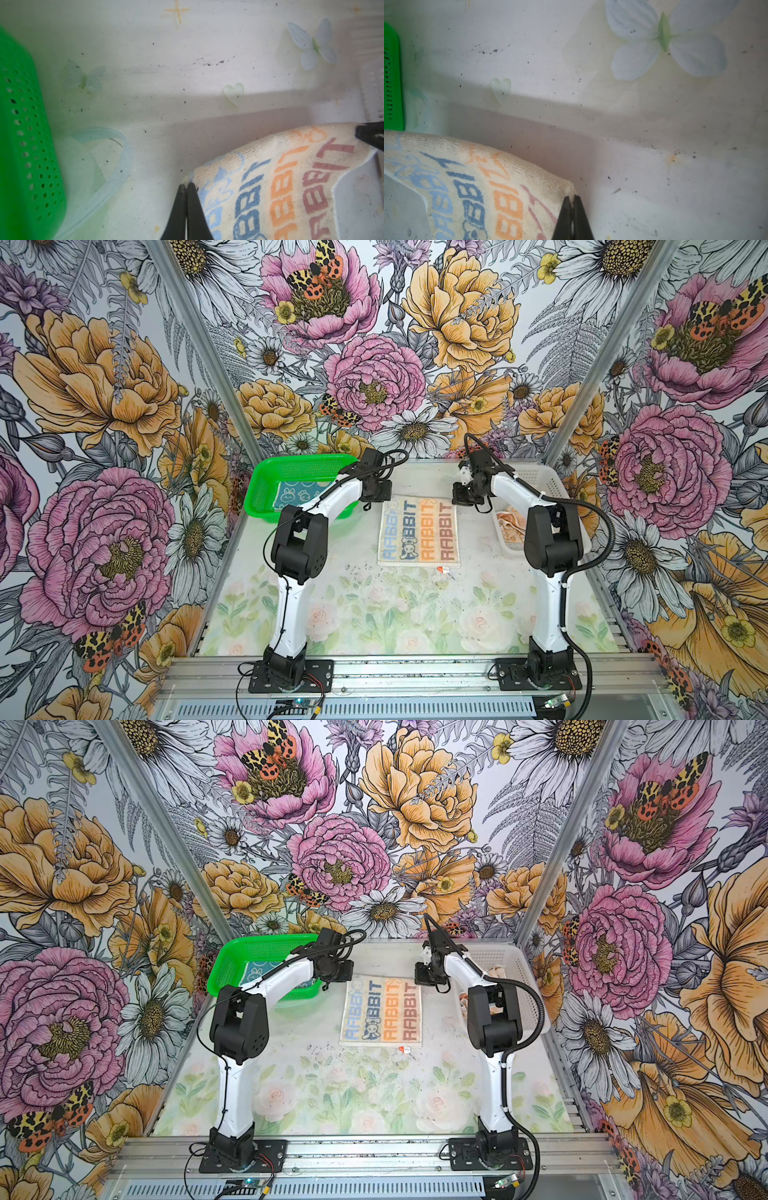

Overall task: Fold and stack the towels
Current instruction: 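Fold the pinched far edge toward the robot over the towel with both grippers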

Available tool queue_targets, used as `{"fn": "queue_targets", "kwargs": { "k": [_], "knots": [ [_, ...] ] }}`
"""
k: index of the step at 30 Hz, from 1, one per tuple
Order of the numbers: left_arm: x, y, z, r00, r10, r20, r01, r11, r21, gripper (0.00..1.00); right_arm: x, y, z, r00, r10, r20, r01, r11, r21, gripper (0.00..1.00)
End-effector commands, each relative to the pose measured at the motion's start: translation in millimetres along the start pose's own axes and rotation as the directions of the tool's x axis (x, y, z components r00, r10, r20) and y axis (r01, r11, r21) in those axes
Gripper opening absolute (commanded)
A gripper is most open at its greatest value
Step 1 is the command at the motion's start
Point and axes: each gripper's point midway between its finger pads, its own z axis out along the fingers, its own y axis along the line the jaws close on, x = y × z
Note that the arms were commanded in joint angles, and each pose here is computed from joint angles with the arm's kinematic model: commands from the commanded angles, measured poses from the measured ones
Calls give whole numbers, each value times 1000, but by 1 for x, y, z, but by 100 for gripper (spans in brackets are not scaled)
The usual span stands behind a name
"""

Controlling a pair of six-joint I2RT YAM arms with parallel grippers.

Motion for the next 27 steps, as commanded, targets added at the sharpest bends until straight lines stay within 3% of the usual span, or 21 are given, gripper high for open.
{"fn": "queue_targets", "kwargs": {
  "k": [1, 14, 27],
  "knots": [
    [0, 1, -18, 1000, 21, 22, -21, 1000, -9, 0, -2, 9, -27, 999, 12, 38, -11, 999, -32, 0],
    [49, 0, -39, 1000, 24, -5, -24, 999, -40, 0, 62, 21, -44, 999, 0, -33, -1, 1000, -21, 0],
    [111, 0, -50, 999, -37, -37, 36, 999, -16, 0, 127, 11, -26, 992, 38, -117, -37, 999, 7, 0]
  ]
}}
